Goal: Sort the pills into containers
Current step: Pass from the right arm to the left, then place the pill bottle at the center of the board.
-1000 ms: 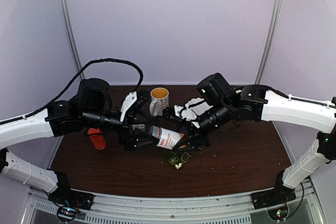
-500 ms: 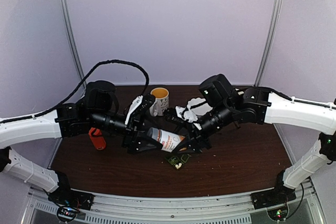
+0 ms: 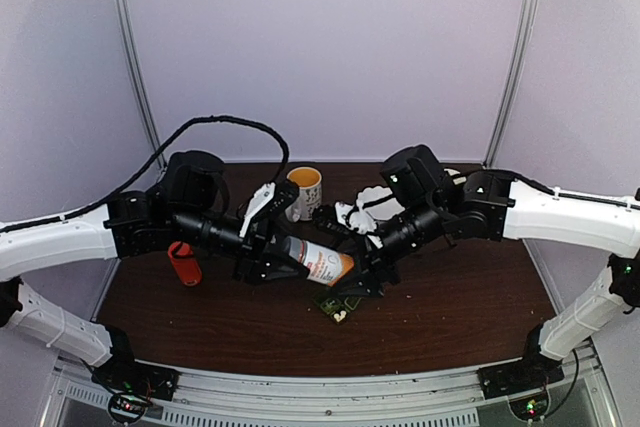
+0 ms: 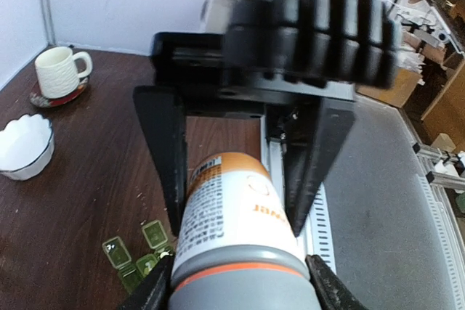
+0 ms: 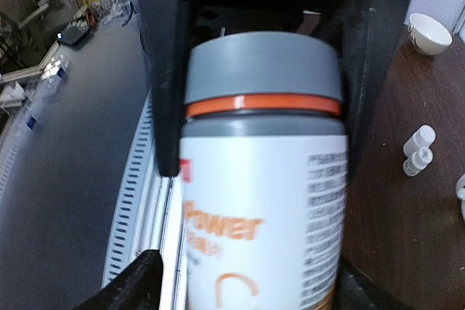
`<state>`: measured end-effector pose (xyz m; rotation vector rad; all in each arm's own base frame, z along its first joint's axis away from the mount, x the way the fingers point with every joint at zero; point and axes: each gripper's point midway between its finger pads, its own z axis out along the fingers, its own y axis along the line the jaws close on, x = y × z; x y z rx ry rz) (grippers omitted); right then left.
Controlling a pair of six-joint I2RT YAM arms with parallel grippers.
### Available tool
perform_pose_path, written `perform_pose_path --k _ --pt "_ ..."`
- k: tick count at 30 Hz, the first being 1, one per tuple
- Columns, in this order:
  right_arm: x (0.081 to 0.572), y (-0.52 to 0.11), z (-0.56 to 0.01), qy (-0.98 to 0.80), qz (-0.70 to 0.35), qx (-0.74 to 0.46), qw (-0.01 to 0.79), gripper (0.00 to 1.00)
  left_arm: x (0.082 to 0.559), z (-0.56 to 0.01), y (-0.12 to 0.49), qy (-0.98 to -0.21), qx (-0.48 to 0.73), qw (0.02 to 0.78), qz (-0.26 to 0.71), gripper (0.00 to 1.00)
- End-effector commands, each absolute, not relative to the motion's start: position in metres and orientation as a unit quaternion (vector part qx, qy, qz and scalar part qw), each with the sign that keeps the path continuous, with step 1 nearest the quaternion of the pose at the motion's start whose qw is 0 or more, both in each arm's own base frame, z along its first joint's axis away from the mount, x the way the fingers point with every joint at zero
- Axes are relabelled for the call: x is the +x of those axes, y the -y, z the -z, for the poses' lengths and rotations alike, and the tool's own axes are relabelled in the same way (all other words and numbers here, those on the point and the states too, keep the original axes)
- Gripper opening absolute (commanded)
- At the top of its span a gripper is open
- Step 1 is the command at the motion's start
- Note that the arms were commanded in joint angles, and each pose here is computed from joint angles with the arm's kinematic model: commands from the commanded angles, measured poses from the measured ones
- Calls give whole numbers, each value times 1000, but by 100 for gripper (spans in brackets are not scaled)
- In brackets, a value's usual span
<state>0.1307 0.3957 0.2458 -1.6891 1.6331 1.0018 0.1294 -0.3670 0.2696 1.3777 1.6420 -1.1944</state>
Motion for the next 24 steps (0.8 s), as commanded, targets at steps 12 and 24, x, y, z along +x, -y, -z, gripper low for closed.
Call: perform_pose_path --k 12,24 --pt "186 -368 -265 -643 -290 -517 486 100 243 -200 246 -898 360 242 81 41" --pt "199 -347 -275 -660 -270 -457 531 100 315 -132 208 -940 308 147 10 38"
